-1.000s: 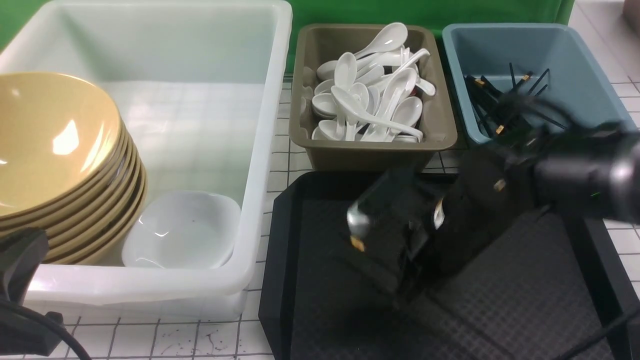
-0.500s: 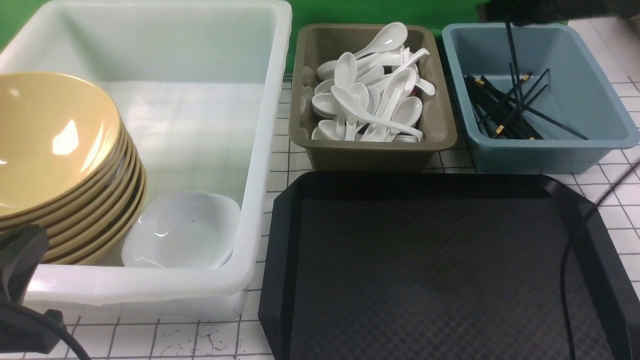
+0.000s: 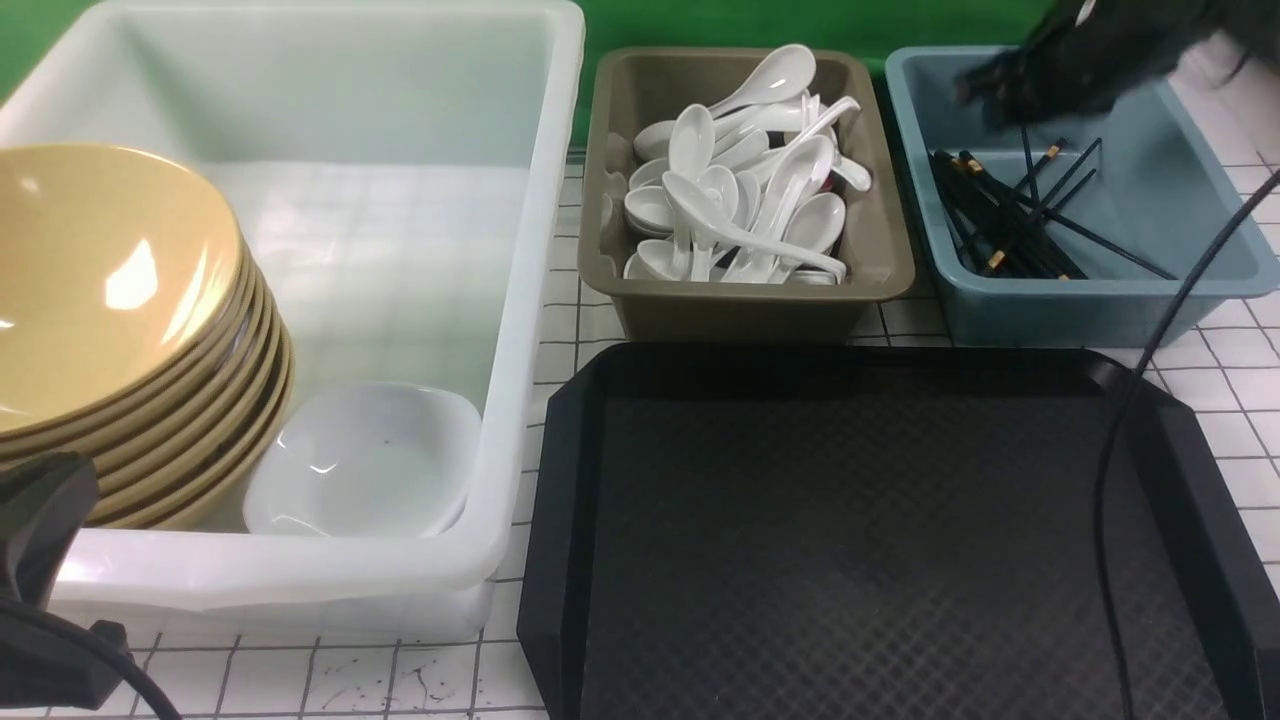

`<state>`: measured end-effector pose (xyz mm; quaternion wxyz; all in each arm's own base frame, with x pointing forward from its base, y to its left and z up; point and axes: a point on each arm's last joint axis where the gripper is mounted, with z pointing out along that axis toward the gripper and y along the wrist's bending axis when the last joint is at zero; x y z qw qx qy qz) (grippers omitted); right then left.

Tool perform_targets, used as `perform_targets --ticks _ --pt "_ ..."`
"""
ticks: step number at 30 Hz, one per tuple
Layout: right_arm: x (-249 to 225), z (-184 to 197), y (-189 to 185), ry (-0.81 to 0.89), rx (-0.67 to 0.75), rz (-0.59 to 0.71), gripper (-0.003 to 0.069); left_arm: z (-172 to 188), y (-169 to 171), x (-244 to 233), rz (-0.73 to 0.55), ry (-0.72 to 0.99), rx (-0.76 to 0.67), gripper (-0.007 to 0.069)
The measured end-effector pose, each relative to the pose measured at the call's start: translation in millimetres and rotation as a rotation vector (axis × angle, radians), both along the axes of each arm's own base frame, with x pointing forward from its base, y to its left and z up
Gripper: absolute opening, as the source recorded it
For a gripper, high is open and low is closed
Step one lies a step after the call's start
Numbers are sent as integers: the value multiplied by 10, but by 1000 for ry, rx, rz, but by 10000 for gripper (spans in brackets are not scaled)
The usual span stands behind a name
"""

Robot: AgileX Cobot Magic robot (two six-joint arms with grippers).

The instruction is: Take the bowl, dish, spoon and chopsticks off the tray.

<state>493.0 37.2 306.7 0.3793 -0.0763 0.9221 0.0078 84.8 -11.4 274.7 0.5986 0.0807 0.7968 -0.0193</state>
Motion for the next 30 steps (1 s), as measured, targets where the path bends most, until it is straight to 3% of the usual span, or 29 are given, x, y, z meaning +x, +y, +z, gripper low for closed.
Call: perform_targets --ticks 4,5,6,8,11,15,19,23,30 --pt "-605 1036 -7 -160 -3 49 197 0 0 0 0 0 0 -6" --pt "-645 1087 3 -170 2 55 178 0 0 0 0 0 0 -6" --pt "-1024 1483 60 -257 6 104 102 0 0 0 0 0 0 -6" --pt "-1376 1709 143 -306 16 149 50 -1 0 0 0 1 -1 -6" --pt "-1950 1893 276 -354 25 231 36 -1 0 0 0 1 -1 -6" --pt "-2491 1629 343 -327 37 292 36 -1 0 0 0 1 -1 -6" --pt "-2829 1137 345 -251 37 324 36 -1 0 0 0 1 -1 -6" --pt "-3322 539 245 -145 23 350 36 -1 0 0 0 1 -1 -6" --pt "-3892 8 38 -125 -35 369 36 -1 0 0 0 1 -1 -6"
